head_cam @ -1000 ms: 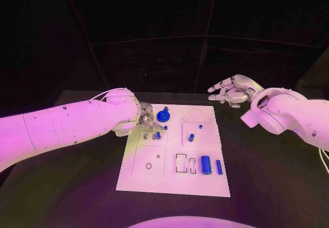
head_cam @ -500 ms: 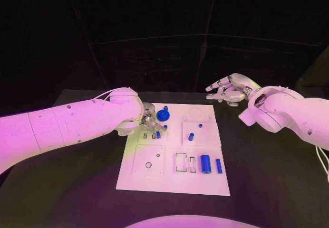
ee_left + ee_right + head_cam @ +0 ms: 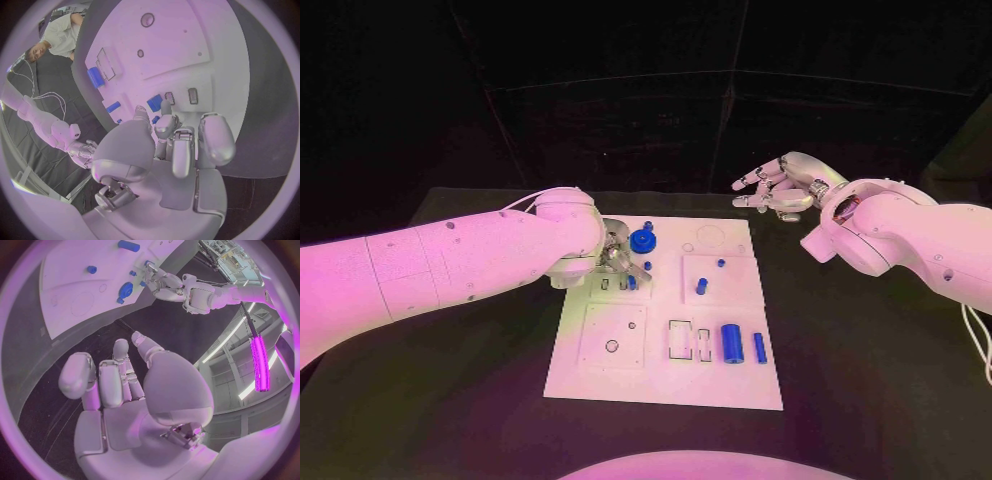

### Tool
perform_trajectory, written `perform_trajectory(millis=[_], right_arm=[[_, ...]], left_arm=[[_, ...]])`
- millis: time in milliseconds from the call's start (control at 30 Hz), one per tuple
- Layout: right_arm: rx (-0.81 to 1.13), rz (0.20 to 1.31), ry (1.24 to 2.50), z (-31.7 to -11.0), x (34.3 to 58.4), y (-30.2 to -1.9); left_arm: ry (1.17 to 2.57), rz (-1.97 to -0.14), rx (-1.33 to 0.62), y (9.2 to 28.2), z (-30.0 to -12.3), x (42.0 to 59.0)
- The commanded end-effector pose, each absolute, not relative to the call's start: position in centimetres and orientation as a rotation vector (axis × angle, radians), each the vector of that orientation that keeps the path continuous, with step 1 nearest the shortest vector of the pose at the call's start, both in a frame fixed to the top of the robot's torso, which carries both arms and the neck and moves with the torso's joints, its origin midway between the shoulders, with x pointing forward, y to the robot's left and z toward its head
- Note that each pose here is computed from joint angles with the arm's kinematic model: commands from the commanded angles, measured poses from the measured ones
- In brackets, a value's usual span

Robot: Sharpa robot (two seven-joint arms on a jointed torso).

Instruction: Assemble the parts on the task board

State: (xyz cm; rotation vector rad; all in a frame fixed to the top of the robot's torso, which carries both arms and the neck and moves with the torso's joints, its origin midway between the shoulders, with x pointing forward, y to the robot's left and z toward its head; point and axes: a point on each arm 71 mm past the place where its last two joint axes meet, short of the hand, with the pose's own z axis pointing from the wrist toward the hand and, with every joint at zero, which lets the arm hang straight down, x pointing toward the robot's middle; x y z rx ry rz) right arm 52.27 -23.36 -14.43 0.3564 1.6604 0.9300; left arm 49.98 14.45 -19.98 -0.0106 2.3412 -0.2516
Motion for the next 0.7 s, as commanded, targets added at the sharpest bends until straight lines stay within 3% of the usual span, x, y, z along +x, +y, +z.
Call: perform_trajectory(millis=[33,700], right_arm=[[0.350,0.929,1.657,-14.26,52.34,-23.33],[0.343,0.919,1.661,-14.38,52.60,-23.29]], left_arm=[[2.362,-0.244,-0.002,14.43,-20.10,49.88],[2.334,-0.267,-0.025,14.38,-20.01,49.85]])
